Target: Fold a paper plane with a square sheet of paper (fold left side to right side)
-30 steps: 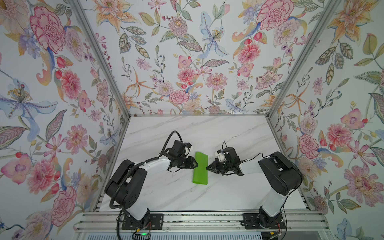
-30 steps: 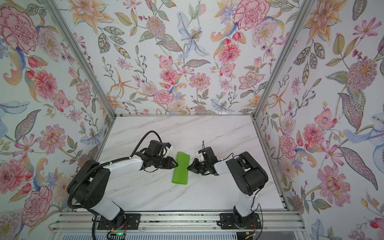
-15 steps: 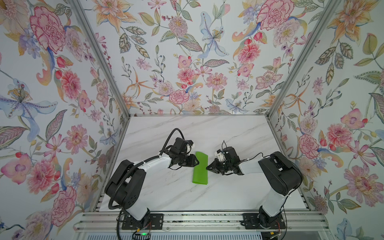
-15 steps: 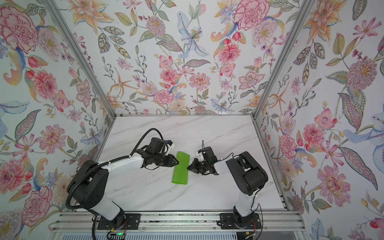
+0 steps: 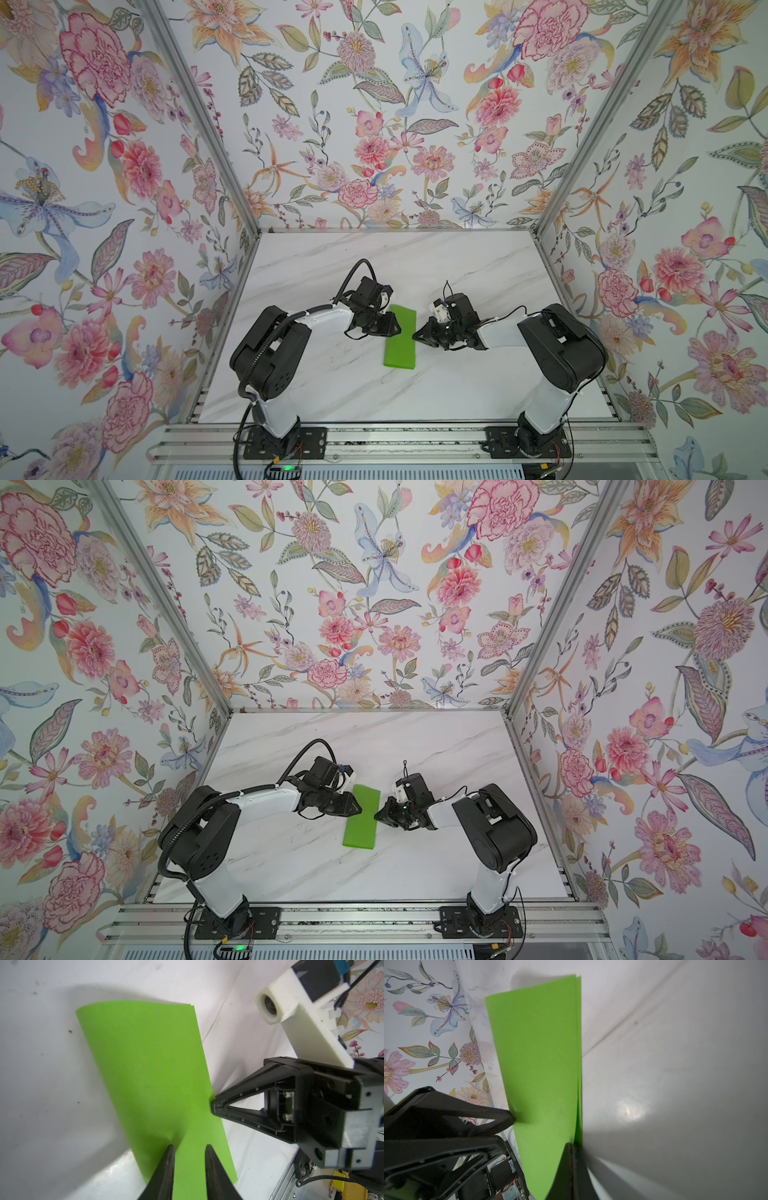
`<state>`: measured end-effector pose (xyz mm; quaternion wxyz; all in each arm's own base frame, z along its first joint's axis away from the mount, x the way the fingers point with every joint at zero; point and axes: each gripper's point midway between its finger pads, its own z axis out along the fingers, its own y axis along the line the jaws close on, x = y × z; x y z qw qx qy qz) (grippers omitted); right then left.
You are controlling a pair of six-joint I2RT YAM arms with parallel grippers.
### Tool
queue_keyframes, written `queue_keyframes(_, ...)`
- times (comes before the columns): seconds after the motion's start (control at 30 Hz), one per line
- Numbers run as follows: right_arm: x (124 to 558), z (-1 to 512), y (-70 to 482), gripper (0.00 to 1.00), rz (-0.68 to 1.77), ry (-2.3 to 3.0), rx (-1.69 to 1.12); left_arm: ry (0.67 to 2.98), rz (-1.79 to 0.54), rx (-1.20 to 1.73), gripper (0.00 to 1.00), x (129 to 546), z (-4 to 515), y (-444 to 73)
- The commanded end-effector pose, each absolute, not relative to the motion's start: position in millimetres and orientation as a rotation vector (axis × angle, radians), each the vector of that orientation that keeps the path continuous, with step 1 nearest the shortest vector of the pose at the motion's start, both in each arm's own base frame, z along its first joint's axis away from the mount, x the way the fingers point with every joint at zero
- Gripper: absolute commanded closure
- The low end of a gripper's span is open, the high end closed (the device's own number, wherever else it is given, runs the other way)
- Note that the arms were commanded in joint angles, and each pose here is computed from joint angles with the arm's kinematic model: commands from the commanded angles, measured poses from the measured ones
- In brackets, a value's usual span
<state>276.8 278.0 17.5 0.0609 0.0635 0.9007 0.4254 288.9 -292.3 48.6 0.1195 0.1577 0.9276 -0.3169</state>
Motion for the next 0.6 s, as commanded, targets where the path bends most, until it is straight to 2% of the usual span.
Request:
queue_keyframes(0.0,266.8,-0.1,264.6,1.0,1.15,2.822,0.249,2.682,-0.877,0.459,0.63,293.1,55.6,-289.9)
queue_keyframes(0.1,267.3,-0.2,264.4,1.0,1.144,2.825,0.249,2.667,-0.855,0.443,0.55,291.6,62.7,-284.5)
queue_keyframes(0.2,268.4,0.6,264.7,1.0,1.14,2.826,0.248,2.674,-0.854,0.439,0.52,285.4,64.0,-280.8)
queue_keyframes(0.57,274.0,8.1,267.6,1.0,1.139,2.82,0.239,2.73,-0.976,0.448,0.52,254.8,45.2,-288.1)
